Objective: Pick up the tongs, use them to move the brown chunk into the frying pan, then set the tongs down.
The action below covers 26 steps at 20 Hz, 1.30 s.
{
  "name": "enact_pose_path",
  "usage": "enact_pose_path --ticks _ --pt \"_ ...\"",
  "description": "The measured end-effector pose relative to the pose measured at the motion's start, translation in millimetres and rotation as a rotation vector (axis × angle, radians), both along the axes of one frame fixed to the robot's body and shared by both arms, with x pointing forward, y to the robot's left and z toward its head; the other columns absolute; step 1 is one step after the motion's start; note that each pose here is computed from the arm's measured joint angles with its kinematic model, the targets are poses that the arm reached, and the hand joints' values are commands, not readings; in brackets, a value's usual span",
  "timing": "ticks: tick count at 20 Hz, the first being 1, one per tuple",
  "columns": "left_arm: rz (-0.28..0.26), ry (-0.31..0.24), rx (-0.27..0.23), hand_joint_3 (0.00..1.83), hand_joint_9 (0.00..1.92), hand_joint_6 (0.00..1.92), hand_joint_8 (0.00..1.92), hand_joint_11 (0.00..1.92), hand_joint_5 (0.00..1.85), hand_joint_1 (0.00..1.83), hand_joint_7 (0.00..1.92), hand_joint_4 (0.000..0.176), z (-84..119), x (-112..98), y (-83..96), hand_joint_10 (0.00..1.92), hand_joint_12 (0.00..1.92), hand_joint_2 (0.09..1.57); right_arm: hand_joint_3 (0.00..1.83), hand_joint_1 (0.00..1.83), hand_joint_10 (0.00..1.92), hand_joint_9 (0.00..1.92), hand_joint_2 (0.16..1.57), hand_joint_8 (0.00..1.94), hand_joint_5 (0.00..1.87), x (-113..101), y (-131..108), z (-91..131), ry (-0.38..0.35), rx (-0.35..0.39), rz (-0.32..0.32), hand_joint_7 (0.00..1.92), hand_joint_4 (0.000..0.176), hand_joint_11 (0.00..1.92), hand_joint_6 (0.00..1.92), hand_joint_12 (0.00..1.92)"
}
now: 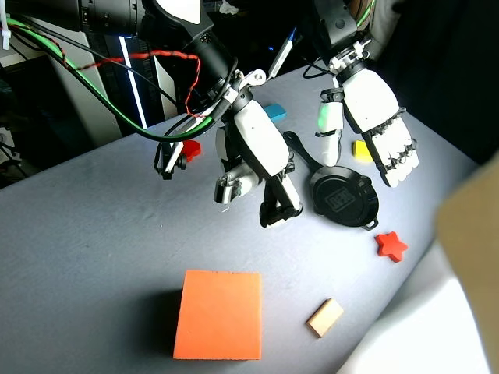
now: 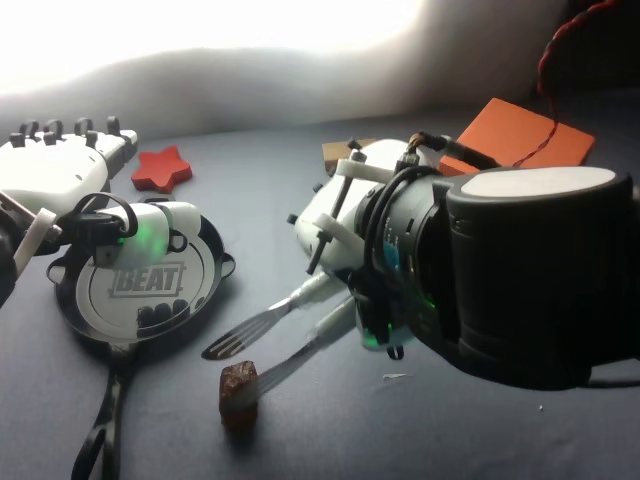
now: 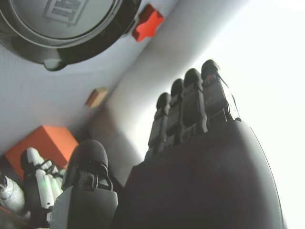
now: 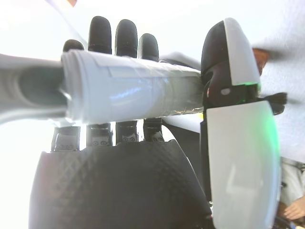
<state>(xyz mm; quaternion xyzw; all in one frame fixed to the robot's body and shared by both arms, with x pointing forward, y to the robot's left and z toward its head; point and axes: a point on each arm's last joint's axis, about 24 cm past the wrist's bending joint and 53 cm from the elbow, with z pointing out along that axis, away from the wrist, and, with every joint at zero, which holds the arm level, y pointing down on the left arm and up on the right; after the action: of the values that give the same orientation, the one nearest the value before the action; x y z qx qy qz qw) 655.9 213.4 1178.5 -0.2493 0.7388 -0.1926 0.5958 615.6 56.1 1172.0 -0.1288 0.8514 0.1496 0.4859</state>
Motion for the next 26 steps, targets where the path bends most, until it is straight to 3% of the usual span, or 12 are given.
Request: enact_pose_path --ticks 6,9,13,22,26 --pt "0.032 0.022 -0.008 0.00 0.06 0.01 0.01 0.01 0.03 0.00 0.06 0.027 -7.3 -2.8 15.5 0.01 0.01 1.29 0.00 0.94 0.07 0.75 1.17 0.00 0.75 2.4 -5.8 -2.1 0.021 0.050 -0.073 0.82 0.000 0.11 0.02 1.41" --pt "0.050 0.015 -0.003 0.00 0.04 0.01 0.00 0.01 0.02 0.00 0.05 0.022 -5.1 -1.3 22.9 0.00 0.01 1.28 0.00 0.93 0.07 0.75 1.17 0.00 0.75 5.4 -4.6 0.9 -0.013 0.043 -0.072 0.82 0.000 0.11 0.02 1.42" --pt "0.054 0.012 -0.004 0.00 0.06 0.01 0.01 0.02 0.03 0.00 0.06 0.020 -3.6 -0.9 25.1 0.01 0.02 1.29 0.00 0.89 0.06 0.74 1.18 0.00 0.74 2.7 -4.6 -18.0 0.035 0.033 -0.082 0.81 0.000 0.11 0.01 1.41" --pt "0.058 0.012 -0.011 0.00 0.06 0.00 0.00 0.01 0.02 0.00 0.06 0.026 -2.3 -0.6 25.5 0.00 0.04 1.30 0.00 0.91 0.06 0.75 1.17 0.00 0.75 7.0 3.6 -15.3 0.008 0.041 -0.065 0.81 0.000 0.11 0.02 1.42" --pt "0.065 0.019 -0.022 0.00 0.08 0.01 0.01 0.00 0.04 0.00 0.08 0.021 -2.9 -0.7 26.2 0.00 0.17 1.28 0.00 0.91 0.06 0.75 1.17 0.00 0.74 6.5 4.1 -15.8 0.011 0.042 -0.064 0.80 0.000 0.10 0.01 1.43"
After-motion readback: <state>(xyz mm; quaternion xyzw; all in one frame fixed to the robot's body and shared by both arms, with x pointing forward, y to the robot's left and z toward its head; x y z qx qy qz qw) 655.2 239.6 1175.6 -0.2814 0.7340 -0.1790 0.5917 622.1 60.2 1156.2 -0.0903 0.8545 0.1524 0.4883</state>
